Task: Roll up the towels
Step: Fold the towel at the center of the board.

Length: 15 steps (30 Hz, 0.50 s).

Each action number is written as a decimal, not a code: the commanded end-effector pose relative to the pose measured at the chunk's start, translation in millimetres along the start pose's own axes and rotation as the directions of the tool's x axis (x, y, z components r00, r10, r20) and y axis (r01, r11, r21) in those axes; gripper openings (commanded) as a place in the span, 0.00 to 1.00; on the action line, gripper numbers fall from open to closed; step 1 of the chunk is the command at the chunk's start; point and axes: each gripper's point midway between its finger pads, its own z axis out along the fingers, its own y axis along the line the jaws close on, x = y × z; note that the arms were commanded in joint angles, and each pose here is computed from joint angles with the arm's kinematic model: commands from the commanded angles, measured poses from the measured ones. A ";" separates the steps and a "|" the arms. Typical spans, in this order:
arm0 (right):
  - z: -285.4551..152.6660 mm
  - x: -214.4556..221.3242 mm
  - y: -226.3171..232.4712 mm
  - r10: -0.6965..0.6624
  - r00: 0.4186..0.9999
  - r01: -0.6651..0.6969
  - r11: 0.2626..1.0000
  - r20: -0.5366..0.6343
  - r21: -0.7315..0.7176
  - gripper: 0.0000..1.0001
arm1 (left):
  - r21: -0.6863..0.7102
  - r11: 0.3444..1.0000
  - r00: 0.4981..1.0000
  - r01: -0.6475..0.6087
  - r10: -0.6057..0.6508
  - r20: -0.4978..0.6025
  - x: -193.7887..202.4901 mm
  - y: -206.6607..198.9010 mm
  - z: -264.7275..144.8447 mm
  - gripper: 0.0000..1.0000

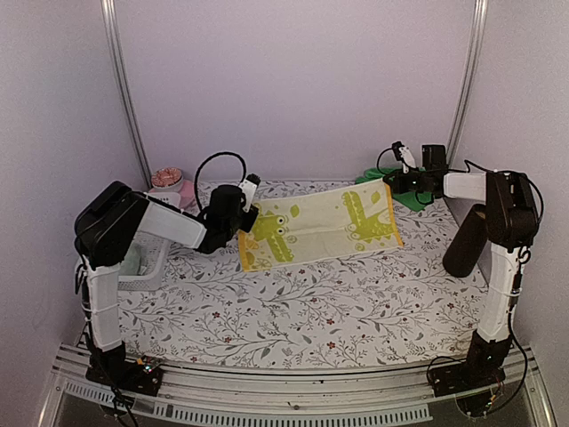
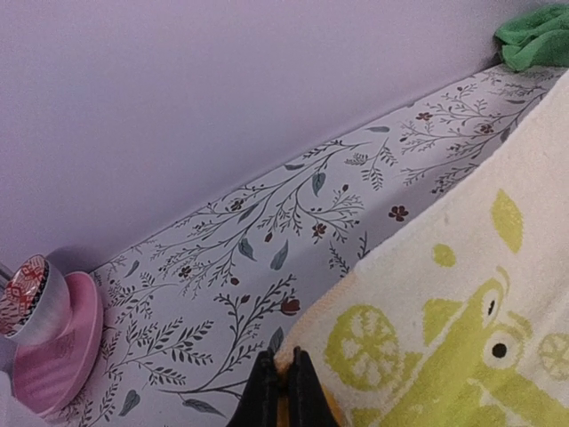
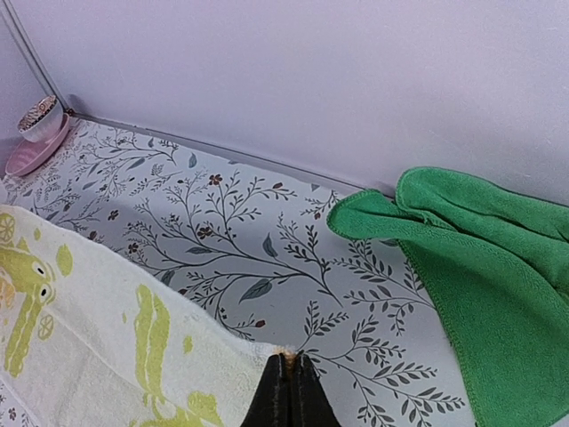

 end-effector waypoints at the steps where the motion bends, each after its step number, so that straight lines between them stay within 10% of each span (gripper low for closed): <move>1: -10.1 -6.3 3.5 -0.044 0.998 0.046 0.998 0.042 -0.050 0.02 | 0.022 1.000 0.998 0.010 -0.011 0.057 -12.5 5.9 -12.6 0.00; 15: -46.5 18.6 19.7 -0.119 0.993 0.117 0.975 -0.003 -0.187 0.02 | 0.198 0.980 0.993 0.024 -0.047 0.113 -15.2 -11.0 -61.3 0.00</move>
